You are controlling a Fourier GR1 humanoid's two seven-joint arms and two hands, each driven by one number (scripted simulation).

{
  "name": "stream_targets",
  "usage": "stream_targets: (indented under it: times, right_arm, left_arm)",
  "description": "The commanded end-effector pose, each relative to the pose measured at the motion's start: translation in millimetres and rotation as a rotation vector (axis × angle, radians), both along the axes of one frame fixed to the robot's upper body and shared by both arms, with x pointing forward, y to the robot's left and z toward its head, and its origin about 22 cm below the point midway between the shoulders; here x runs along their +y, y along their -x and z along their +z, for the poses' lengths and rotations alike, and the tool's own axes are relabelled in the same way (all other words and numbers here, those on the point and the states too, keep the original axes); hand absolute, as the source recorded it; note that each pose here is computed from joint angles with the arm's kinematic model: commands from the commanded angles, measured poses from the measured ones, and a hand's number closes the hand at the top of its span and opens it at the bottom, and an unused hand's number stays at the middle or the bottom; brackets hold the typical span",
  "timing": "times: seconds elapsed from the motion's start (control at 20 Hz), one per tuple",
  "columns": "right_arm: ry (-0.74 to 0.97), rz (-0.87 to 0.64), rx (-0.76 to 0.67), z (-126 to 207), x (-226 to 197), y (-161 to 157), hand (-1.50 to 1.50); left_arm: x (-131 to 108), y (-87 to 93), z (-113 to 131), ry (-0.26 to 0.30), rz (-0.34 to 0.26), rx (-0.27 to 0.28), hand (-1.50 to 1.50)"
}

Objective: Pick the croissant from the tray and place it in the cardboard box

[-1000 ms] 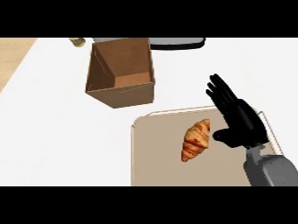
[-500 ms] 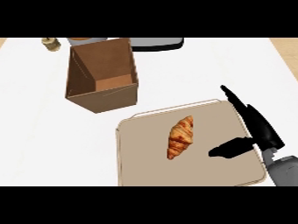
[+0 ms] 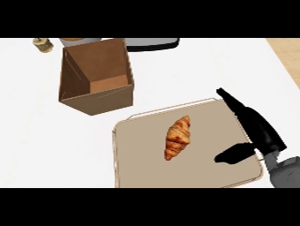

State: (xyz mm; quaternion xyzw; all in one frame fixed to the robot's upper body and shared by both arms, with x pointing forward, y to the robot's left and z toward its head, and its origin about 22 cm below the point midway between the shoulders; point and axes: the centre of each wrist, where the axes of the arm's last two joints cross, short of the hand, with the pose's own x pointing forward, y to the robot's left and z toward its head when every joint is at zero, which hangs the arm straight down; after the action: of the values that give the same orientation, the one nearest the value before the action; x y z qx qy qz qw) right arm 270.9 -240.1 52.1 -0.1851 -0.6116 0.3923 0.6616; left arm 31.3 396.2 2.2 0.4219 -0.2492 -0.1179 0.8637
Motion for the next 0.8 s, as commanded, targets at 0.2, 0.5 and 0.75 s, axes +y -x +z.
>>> stream_targets:
  times: [0.2,0.5,0.75]
  right_arm:
    - [0.34,0.107,0.153,2.3,4.4,-4.2,-1.5]
    - [0.517,0.14,0.321,-2.9,14.6,-8.8,-1.5]
    - [0.55,0.153,0.419,-7.7,29.9,-14.6,-1.5]
  left_arm:
    - [-34.9,-96.4,44.1,0.09,-0.235,-0.543,0.0]
    - [-34.3,-99.2,44.2,0.096,-0.26,-0.56,0.0]
    - [-31.8,-104.3,46.0,0.106,-0.264,-0.576,0.0]
